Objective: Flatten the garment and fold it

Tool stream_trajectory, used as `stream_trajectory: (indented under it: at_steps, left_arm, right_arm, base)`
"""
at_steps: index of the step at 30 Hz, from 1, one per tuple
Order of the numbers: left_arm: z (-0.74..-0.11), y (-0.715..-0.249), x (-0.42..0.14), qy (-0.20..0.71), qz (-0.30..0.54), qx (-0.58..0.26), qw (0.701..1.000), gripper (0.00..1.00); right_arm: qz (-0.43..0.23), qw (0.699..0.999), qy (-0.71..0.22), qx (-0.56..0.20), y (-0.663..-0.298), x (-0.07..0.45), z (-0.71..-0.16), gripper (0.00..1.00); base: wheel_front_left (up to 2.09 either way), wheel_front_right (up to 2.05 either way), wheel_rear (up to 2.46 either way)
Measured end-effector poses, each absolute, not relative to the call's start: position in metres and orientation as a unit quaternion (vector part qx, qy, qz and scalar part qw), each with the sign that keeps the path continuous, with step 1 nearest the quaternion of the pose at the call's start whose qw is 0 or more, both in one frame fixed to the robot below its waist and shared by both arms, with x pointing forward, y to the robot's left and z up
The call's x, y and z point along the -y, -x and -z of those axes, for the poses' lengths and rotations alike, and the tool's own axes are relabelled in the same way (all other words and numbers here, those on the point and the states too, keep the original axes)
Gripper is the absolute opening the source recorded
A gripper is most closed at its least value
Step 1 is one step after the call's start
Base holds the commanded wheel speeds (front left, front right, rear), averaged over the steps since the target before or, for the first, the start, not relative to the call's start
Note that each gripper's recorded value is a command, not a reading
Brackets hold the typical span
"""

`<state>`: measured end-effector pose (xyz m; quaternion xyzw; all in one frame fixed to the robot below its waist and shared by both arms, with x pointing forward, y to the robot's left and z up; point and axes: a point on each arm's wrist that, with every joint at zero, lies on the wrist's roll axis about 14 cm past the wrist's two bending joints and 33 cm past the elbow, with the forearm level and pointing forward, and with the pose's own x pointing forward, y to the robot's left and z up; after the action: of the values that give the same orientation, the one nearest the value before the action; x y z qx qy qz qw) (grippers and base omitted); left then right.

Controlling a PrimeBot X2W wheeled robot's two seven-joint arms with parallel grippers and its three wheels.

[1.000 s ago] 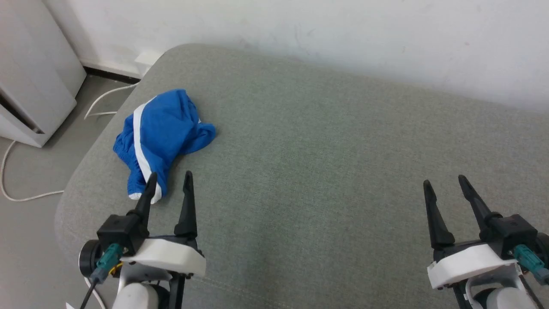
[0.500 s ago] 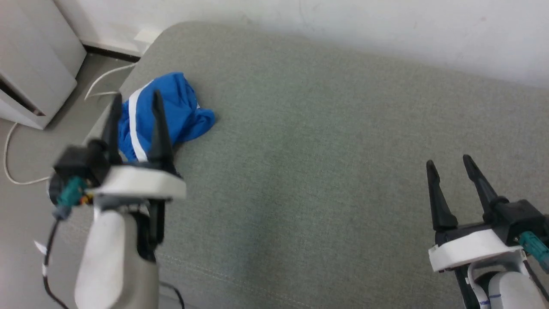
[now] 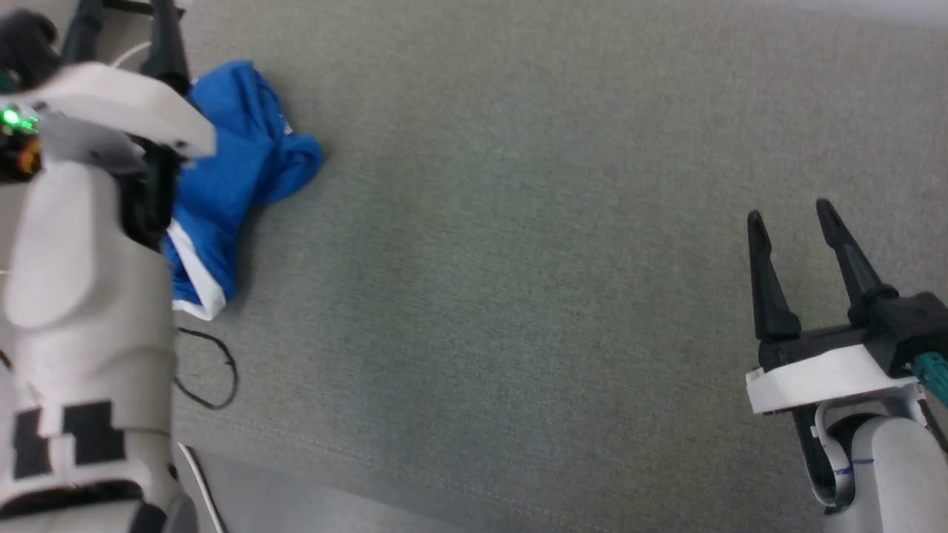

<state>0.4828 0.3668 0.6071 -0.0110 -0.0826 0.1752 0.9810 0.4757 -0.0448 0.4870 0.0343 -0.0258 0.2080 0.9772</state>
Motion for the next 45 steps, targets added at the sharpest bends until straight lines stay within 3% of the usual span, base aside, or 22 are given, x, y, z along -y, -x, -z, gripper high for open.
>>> stream_trajectory:
  at_steps: [8,18,23,24,25,26,31,37,45]
  left_arm:
    - [-0.512,-0.516,-0.396,0.050,-0.193,-0.138,0.970,1.00]
    - [-0.387,-0.493,-0.398,0.129,-0.212,-0.382,0.890,1.00]
    - [-0.370,-0.494,-0.397,0.139,-0.206,-0.441,0.862,1.00]
    - [-0.369,-0.494,-0.397,0.143,-0.205,-0.449,0.858,0.87]
    - [-0.367,-0.495,-0.396,0.150,-0.204,-0.455,0.854,0.38]
    - [-0.367,-0.495,-0.396,0.151,-0.203,-0.458,0.852,0.00]
    - [-0.372,-0.497,-0.399,0.144,-0.202,-0.453,0.856,0.00]
    - [-0.392,-0.502,-0.403,0.105,-0.200,-0.394,0.891,0.00]
    - [-0.504,-0.535,-0.410,0.031,-0.201,-0.154,0.967,0.00]
  right_arm:
    - [-0.189,0.981,-0.033,-0.002,-0.494,0.057,-0.453,1.00]
    - [-0.178,0.983,-0.039,-0.029,-0.508,0.063,-0.413,1.00]
    - [-0.173,0.983,-0.039,-0.043,-0.510,0.067,-0.398,1.00]
    - [-0.172,0.983,-0.039,-0.044,-0.510,0.068,-0.397,1.00]
    - [-0.171,0.984,-0.039,-0.045,-0.510,0.069,-0.396,1.00]
    - [-0.170,0.984,-0.038,-0.044,-0.510,0.070,-0.396,1.00]
    - [-0.168,0.984,-0.037,-0.040,-0.510,0.072,-0.400,1.00]
    - [-0.163,0.985,-0.046,-0.029,-0.506,0.076,-0.412,1.00]
    - [-0.149,0.987,-0.063,-0.003,-0.493,0.085,-0.444,1.00]
  base:
    - [0.00,0.00,0.00]
    - [0.00,0.00,0.00]
    - [0.00,0.00,0.00]
    - [0.00,0.00,0.00]
    - [0.00,0.00,0.00]
    - [0.00,0.00,0.00]
    - [0.00,0.00,0.00]
    - [0.00,0.00,0.00]
    - [0.00,0.00,0.00]
